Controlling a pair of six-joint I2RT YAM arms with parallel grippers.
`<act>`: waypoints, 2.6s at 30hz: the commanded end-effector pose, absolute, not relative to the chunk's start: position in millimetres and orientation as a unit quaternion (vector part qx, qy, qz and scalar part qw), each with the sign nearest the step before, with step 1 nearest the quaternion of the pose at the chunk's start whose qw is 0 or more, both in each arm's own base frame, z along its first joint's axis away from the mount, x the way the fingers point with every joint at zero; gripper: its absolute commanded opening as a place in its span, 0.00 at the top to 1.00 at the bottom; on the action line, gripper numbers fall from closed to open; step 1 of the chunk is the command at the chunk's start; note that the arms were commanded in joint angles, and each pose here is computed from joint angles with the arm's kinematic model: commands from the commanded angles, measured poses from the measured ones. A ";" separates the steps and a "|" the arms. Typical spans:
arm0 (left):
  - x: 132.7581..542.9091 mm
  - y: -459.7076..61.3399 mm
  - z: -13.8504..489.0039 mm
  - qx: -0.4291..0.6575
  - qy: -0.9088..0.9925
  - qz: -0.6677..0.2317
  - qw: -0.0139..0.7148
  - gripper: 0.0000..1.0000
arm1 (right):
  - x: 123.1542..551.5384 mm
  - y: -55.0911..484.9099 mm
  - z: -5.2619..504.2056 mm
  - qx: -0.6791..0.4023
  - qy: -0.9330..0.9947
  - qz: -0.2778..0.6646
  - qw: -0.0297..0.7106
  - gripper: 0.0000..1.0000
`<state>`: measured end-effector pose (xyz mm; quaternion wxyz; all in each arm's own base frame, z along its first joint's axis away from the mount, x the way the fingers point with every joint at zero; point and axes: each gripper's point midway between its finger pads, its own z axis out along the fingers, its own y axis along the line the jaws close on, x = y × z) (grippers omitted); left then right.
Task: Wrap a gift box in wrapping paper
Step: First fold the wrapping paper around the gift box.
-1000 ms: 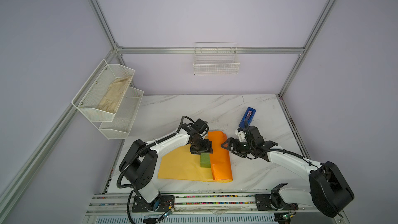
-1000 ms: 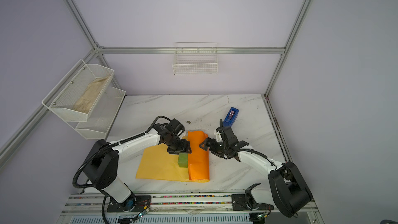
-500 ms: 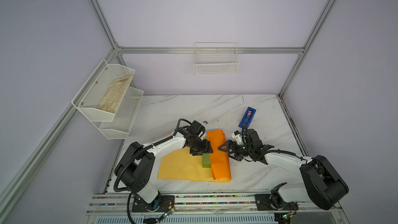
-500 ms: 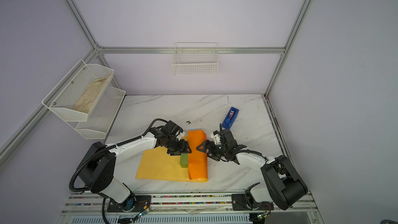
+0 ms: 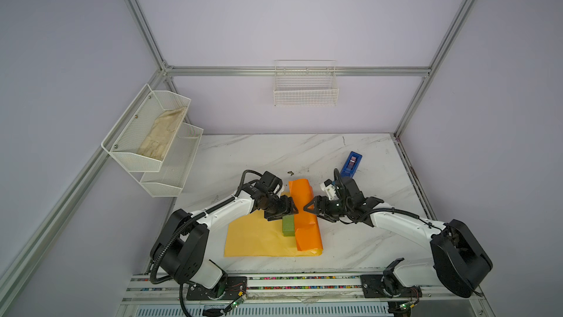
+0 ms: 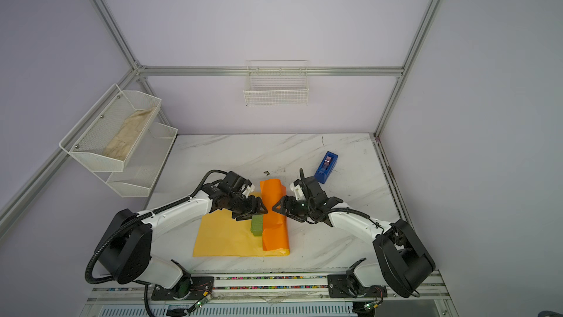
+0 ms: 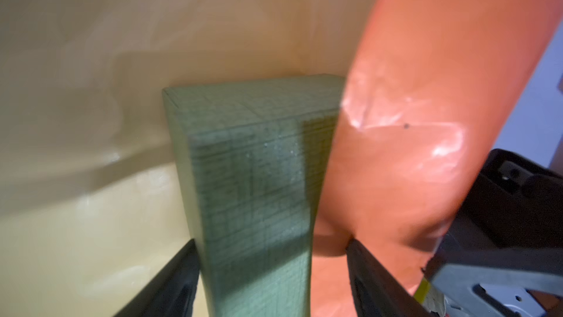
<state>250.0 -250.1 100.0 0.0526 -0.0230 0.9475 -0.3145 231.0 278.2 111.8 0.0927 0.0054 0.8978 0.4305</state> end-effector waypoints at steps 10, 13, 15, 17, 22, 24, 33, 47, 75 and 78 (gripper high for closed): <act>247.2 -221.3 118.6 -0.027 0.952 -0.294 0.081 0.18 | 233.8 286.5 102.2 -0.007 0.922 0.375 0.093 0.30; 243.6 -225.1 112.7 -0.025 0.950 -0.302 0.067 0.18 | 234.9 289.3 104.0 -0.007 0.922 0.377 0.094 0.31; 243.5 -225.2 109.2 -0.025 0.951 -0.302 0.065 0.18 | 235.2 291.3 106.2 -0.008 0.921 0.379 0.095 0.34; 242.3 -226.8 106.3 -0.023 0.949 -0.307 0.062 0.20 | 235.0 292.2 106.0 -0.009 0.922 0.376 0.095 0.35; 240.3 -240.4 100.7 -0.015 0.940 -0.339 0.043 0.22 | 235.1 294.4 105.4 -0.014 0.926 0.366 0.095 0.35; 240.1 -242.6 101.1 -0.010 0.939 -0.342 0.046 0.20 | 236.0 295.9 106.9 -0.017 0.926 0.363 0.097 0.35; 228.9 -212.8 64.5 -0.029 0.971 -0.237 0.012 0.38 | 236.1 296.7 112.0 -0.029 0.928 0.358 0.099 0.35; 230.1 -228.3 73.7 -0.022 0.959 -0.281 0.007 0.59 | 237.0 305.3 126.5 -0.037 0.913 0.393 0.107 0.45; 268.5 -245.0 96.6 -0.002 0.954 -0.298 0.046 0.48 | 229.1 306.0 90.4 -0.037 0.921 0.381 0.069 0.54; 262.0 -239.4 92.1 -0.008 0.956 -0.291 0.042 0.60 | 234.4 307.5 103.3 -0.037 0.918 0.385 0.083 0.54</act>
